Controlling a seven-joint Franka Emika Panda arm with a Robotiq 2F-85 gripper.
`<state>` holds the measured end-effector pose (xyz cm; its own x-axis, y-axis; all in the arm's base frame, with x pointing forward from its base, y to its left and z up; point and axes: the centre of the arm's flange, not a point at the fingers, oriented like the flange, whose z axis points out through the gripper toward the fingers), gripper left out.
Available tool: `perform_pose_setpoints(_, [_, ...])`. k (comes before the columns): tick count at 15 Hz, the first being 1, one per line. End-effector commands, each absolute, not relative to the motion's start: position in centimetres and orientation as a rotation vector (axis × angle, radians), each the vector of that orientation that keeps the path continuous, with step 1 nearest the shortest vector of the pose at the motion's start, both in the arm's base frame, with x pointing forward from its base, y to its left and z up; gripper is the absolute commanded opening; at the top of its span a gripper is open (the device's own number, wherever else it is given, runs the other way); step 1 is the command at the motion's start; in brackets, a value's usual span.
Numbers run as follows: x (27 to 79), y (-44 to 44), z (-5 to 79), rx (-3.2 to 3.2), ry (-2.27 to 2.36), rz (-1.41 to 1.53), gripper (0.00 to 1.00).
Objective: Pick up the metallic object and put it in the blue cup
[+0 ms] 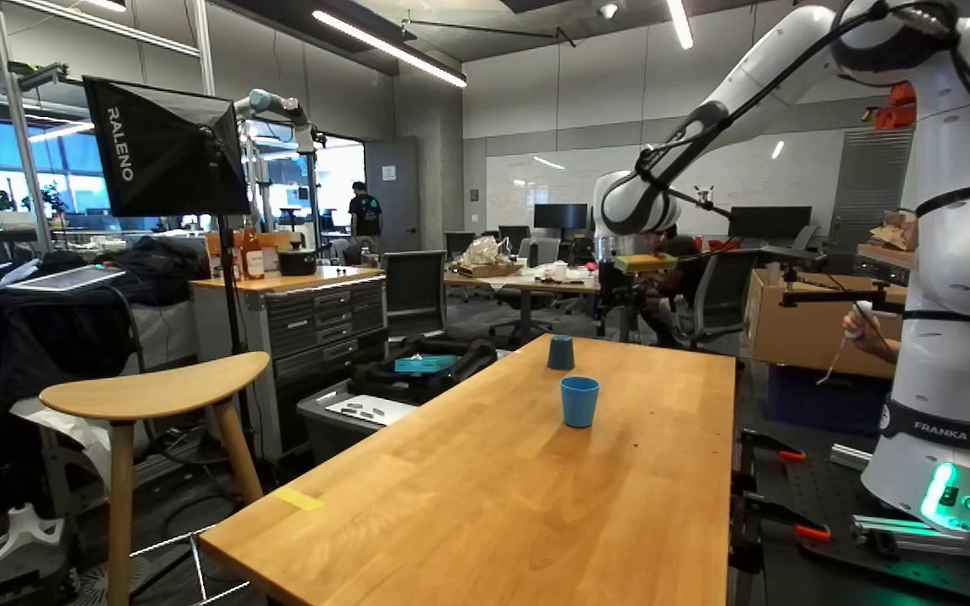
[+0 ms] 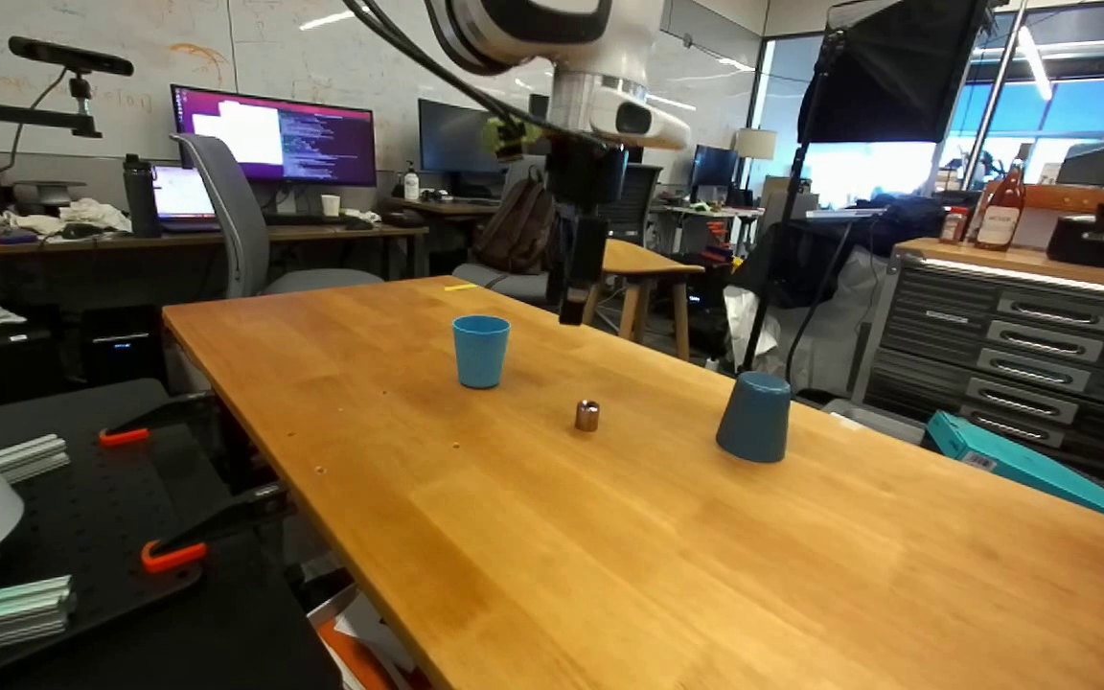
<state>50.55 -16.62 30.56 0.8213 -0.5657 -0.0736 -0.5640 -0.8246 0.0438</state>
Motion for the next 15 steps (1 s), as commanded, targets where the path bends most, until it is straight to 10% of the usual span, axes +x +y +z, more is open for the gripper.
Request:
perform_pose_setpoints(1, [58.1,-18.0,25.3,2.955,-1.036,-0.146,1.00])
perform_pose_setpoints(15, [60.8,-16.8,15.8,2.877,-1.192,-0.448,1.00])
